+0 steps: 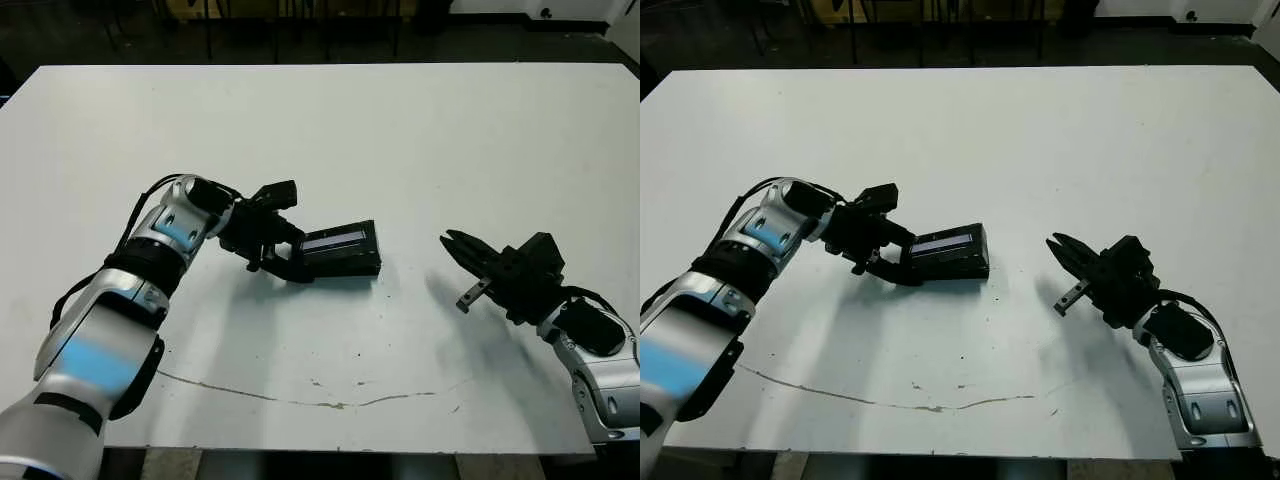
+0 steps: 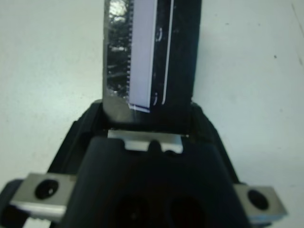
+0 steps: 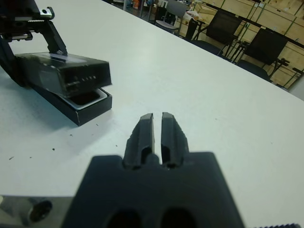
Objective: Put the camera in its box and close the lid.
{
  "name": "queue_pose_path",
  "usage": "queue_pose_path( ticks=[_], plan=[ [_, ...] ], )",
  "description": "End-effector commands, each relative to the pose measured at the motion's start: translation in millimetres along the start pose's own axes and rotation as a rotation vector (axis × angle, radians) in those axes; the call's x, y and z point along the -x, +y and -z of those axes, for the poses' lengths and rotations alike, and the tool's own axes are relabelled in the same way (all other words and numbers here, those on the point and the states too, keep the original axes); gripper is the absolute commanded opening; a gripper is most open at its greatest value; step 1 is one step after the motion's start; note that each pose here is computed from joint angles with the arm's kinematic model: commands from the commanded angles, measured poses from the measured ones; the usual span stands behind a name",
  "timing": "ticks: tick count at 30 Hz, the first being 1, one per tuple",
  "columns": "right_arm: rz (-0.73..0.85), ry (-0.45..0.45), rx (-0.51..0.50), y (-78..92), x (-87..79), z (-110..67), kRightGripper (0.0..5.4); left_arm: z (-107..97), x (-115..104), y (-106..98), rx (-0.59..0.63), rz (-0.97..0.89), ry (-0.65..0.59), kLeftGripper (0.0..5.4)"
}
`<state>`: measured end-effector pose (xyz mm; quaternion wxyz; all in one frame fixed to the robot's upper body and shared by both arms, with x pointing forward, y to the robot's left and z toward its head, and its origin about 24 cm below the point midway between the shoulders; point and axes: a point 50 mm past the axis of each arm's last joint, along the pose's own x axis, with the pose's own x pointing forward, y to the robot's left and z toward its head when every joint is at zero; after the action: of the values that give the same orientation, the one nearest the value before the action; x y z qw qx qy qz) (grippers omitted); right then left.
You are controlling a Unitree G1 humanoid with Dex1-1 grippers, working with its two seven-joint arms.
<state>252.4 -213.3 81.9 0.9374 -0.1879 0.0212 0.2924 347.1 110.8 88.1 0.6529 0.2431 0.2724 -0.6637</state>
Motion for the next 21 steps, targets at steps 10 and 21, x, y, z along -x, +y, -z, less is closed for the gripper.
queue_pose_path(
  ticks=[10,21],
  plan=[
    [-0.009,0.027,-0.028,4.8,2.7,3.2,0.0,3,-51,-32,0.011,0.068,0.152,2.71],
    [-0.016,0.026,-0.04,8.1,1.3,0.3,0.0,1,-48,-40,-0.028,0.021,0.282,2.68]
  ],
)
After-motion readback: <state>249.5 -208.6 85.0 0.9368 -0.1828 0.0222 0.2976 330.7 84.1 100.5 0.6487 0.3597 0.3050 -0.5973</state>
